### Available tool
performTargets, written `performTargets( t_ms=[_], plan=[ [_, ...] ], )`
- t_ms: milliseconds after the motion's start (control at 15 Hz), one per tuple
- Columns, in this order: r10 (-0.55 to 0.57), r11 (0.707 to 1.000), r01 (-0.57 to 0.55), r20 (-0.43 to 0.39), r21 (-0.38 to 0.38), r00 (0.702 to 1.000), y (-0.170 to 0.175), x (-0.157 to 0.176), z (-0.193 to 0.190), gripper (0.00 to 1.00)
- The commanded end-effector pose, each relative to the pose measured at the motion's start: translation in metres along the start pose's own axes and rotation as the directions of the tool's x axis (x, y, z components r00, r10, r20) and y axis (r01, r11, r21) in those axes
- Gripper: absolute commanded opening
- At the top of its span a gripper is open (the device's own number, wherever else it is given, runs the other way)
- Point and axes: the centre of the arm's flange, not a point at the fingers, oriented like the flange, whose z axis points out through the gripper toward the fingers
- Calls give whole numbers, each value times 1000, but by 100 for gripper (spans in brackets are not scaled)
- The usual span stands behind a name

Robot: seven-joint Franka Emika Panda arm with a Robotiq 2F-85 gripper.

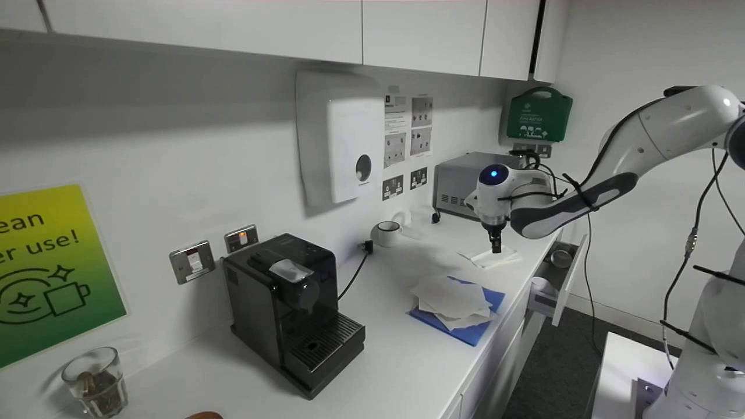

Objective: Place the white napkins on the blue placemat

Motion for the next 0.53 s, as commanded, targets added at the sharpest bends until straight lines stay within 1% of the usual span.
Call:
performTargets(
  t_ms=[0, 200, 467],
  plan=[
    [-38, 998, 40, -39, 56, 999, 5, 18, 10, 100],
    [-76, 994, 79, -43, 75, 996, 0, 28, 19, 100],
    [-133, 988, 136, -35, 78, 990, -1, 34, 34, 100]
  ],
)
